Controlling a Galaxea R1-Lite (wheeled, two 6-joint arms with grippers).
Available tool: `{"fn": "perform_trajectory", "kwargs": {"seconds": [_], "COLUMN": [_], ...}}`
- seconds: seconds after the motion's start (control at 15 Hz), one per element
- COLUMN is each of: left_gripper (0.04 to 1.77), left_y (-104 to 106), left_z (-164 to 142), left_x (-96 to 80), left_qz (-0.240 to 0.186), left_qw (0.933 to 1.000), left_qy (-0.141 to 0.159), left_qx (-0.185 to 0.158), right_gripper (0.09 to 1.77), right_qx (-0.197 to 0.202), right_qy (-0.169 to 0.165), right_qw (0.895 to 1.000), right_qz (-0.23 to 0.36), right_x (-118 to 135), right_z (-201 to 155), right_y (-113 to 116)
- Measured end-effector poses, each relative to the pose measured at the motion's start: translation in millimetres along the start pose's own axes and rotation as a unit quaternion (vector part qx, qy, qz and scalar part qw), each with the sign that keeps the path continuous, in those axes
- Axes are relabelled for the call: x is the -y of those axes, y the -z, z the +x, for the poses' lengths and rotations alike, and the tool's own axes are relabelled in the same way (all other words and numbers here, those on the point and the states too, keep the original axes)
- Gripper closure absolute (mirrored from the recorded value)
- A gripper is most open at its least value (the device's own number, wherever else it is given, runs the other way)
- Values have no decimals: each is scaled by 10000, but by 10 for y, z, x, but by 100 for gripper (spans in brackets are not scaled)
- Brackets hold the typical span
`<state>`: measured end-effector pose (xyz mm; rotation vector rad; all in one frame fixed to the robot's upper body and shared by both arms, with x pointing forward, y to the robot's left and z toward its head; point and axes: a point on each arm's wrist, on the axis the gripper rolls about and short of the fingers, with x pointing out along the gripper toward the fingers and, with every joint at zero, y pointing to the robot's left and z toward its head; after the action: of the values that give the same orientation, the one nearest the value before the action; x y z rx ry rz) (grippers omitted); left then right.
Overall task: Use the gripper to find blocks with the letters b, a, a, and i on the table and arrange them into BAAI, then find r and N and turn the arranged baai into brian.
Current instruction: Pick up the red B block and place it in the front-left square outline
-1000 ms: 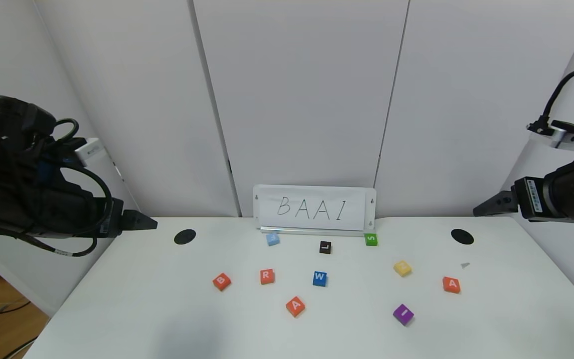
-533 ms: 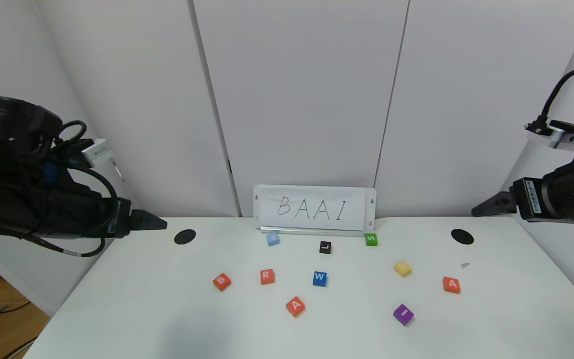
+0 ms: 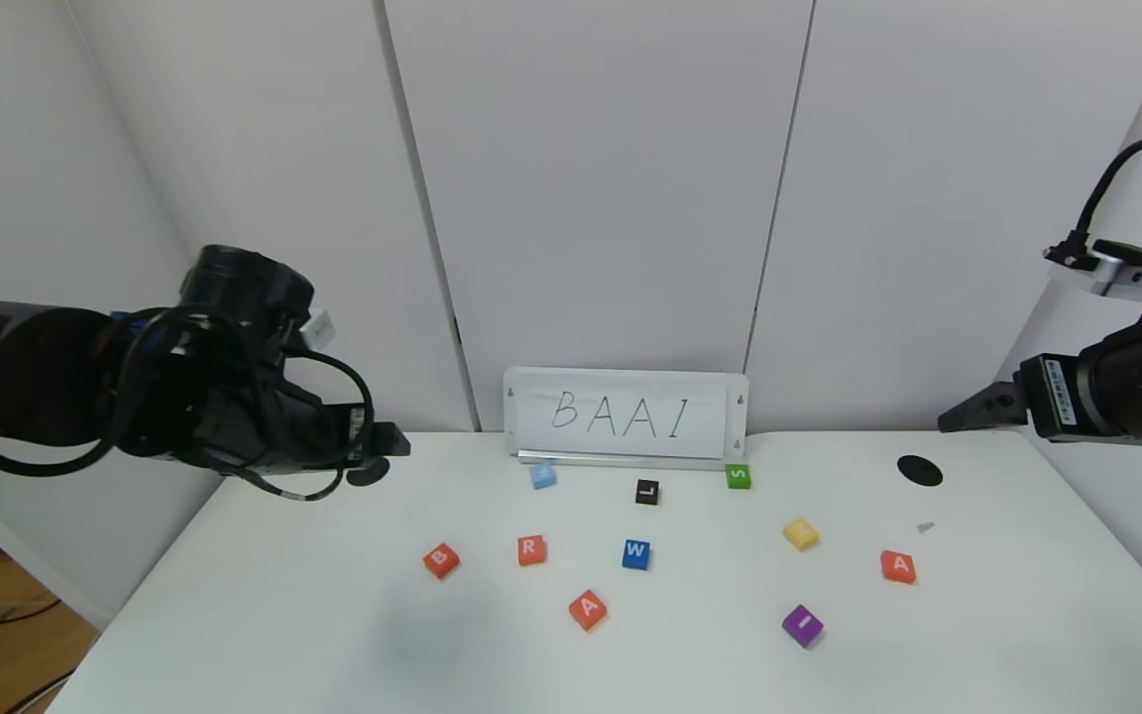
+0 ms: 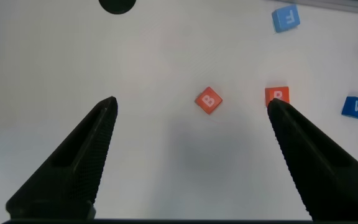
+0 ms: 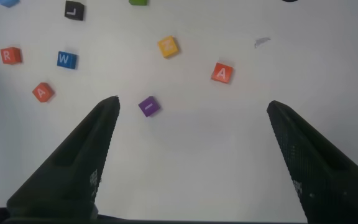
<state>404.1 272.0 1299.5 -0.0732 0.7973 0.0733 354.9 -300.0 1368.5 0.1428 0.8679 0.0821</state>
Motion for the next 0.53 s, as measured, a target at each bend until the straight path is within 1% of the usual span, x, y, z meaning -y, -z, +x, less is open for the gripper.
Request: {"fn": "perform_trajectory", "kwargs": {"seconds": [0.2,0.27,0.4,0.47,0.53], "left_gripper": [9,9,9,9,9], "left_y": [102,144,208,234,249], "left_z": [163,202,285,319,347], "left_x": [164,221,345,402,454], "left_qz": [-417,-618,-1084,-1253,-1407], "left_qw": [9984,9966,9899,9870,9849], "left_qy": [-259,-421,-788,-873,-879], "left_qx": [-262,-354,-463,-497,-502], "right_gripper": [15,15,15,15,15], "right_qx": [-2,-6,-8,-11,-11], "right_qy": [-2,-1,-1,-2,-2], "right_qw": [10000,10000,10000,10000,10000], "right_qz": [11,10,9,8,5], "right_x": [0,0,-2,-2,-2], "right_z": [5,7,10,13,14], "right_y": [-1,-1,-2,-2,-2]}}
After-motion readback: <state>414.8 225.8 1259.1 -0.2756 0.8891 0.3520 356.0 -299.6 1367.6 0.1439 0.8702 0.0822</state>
